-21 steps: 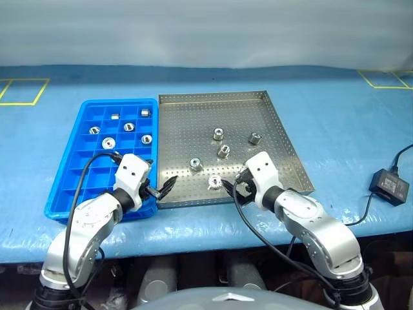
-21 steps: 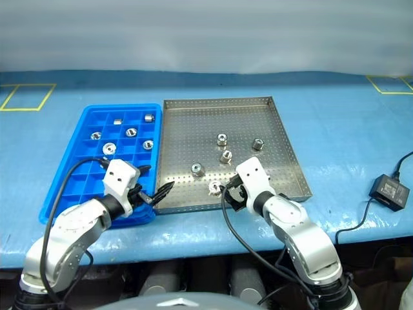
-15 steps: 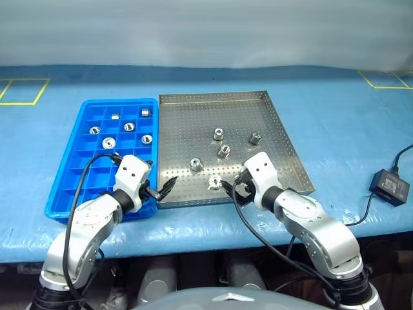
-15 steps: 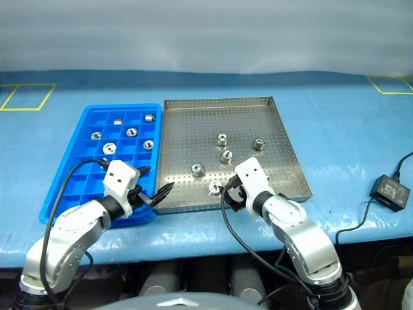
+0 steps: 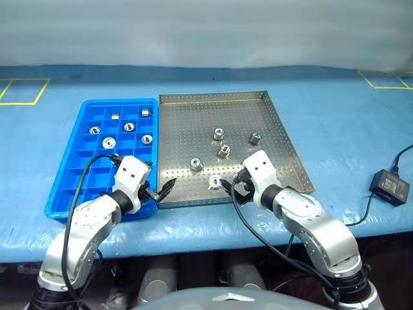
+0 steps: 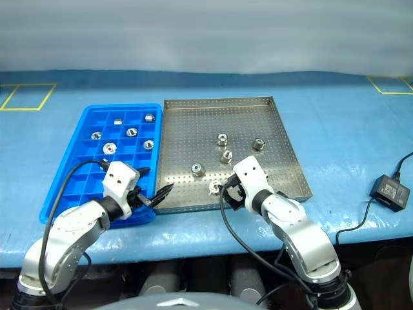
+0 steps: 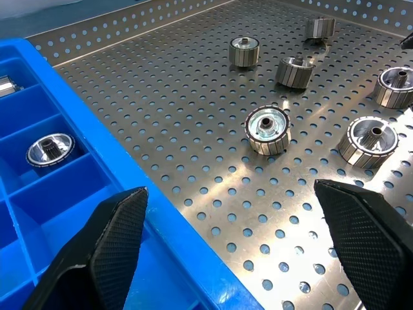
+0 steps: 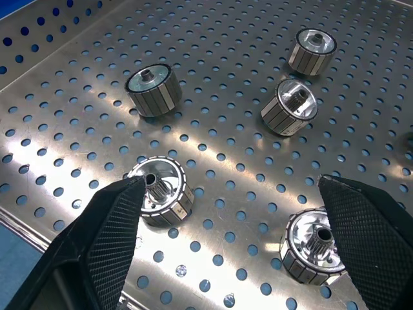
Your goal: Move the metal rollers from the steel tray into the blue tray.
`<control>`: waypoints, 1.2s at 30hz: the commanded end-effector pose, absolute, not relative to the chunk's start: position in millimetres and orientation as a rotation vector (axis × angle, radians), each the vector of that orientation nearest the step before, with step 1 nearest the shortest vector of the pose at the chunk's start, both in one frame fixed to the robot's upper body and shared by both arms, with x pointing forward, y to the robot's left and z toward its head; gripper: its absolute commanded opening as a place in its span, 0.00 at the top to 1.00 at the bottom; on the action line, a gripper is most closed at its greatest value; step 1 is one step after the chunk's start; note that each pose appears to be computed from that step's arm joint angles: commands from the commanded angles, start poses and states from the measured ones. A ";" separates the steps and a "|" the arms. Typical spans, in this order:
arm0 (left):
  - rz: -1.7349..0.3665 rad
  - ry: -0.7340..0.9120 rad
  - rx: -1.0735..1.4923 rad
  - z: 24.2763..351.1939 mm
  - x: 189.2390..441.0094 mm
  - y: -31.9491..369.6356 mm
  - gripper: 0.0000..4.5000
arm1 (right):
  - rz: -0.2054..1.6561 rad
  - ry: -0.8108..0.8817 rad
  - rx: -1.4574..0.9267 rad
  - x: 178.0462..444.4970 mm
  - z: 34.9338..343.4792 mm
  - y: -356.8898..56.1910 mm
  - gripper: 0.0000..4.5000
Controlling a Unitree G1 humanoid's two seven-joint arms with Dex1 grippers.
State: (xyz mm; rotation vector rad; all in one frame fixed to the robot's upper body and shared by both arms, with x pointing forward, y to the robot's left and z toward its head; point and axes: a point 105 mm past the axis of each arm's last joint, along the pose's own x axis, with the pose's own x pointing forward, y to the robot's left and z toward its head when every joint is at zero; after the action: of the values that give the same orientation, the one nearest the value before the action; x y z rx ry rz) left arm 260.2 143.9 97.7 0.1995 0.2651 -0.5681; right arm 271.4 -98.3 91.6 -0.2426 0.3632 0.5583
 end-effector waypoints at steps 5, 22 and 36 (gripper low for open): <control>-0.574 0.194 0.213 116.0 258.9 139.9 0.00 | 0.547 0.323 -0.240 272.3 99.0 -97.9 0.00; -0.732 0.215 0.187 147.0 316.5 88.6 0.00 | 0.527 0.312 -0.230 274.2 99.5 -97.3 0.00; -0.816 0.485 0.389 86.7 345.3 71.3 0.00 | 0.489 0.305 -0.205 268.8 98.9 -98.4 0.00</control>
State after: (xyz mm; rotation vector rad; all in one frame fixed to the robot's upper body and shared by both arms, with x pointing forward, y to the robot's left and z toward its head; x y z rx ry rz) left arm 338.0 71.7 76.8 0.3544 0.5323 -0.8322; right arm 268.6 -98.3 86.2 -0.2049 0.3628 0.5005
